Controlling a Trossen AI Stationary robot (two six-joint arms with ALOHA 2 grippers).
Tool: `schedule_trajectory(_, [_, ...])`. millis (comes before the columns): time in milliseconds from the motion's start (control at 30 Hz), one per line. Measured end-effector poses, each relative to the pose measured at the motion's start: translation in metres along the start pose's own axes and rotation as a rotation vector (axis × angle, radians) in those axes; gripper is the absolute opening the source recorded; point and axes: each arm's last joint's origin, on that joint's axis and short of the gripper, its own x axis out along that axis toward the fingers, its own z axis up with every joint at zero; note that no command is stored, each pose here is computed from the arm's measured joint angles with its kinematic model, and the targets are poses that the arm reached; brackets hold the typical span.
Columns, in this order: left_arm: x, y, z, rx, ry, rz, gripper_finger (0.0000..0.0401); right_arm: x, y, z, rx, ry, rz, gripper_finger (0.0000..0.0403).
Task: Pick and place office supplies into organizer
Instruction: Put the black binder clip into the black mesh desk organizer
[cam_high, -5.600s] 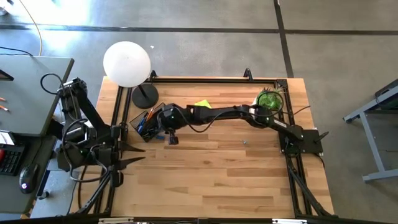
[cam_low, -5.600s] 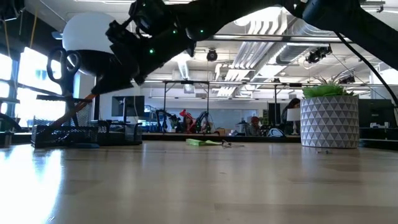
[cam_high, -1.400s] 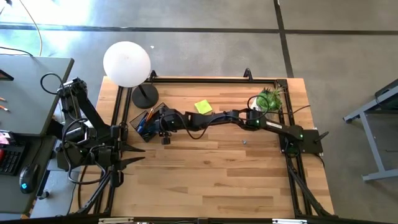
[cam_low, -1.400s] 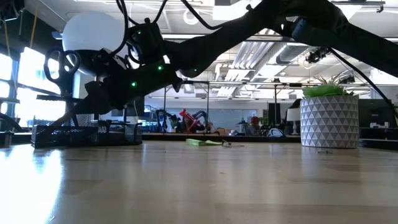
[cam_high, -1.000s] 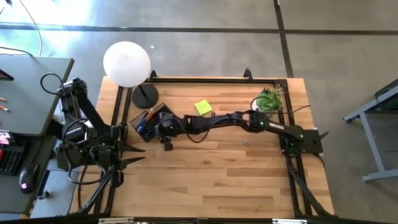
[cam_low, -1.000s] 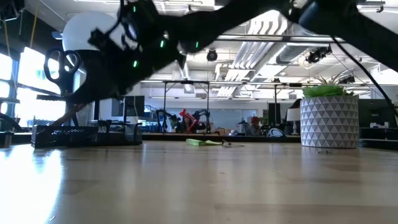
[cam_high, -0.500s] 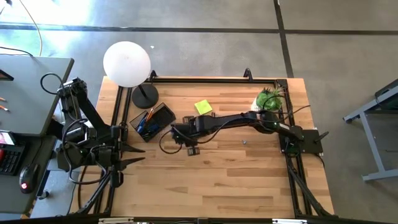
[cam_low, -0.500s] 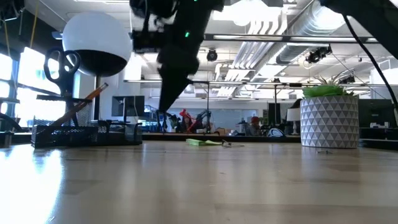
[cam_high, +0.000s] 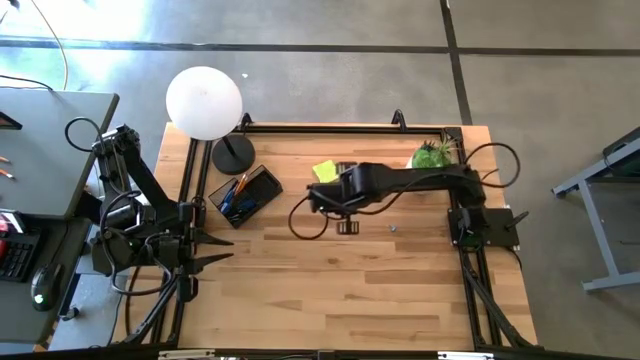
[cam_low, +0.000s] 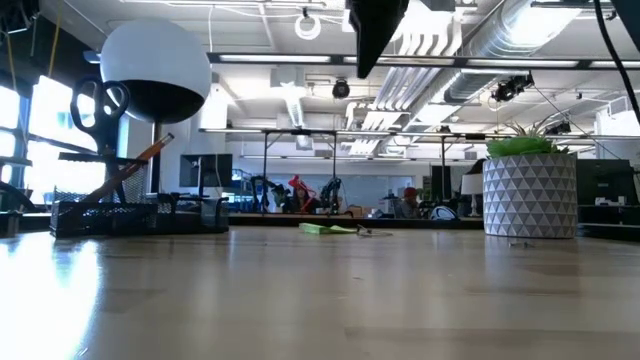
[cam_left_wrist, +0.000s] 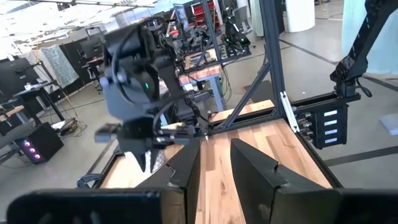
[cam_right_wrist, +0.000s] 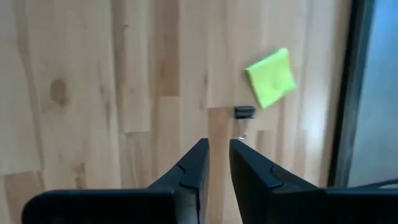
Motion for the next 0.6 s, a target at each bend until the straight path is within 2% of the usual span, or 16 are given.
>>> schedule_trajectory(200, [0.000,0.000,0.000,0.001,0.000,0.000,0.0079,-0.009,-0.008,-0.006,0.022,-0.015,-0.024,0.0058])
schedule_trajectory(400, [0.000,0.000,-0.001,0.009,0.003,0.000,0.0079,0.030,-0.005,-0.035,0.018,0.088,-0.006,0.0057])
schedule_trajectory(500, [0.000,0.000,0.000,0.008,0.003,0.001,0.0079,0.053,-0.006,-0.057,0.037,0.026,-0.003,0.0056])
schedule_trajectory(600, [0.000,0.000,0.000,0.008,0.003,0.003,0.0079,0.067,-0.014,-0.080,0.041,-0.102,0.039,0.0053])
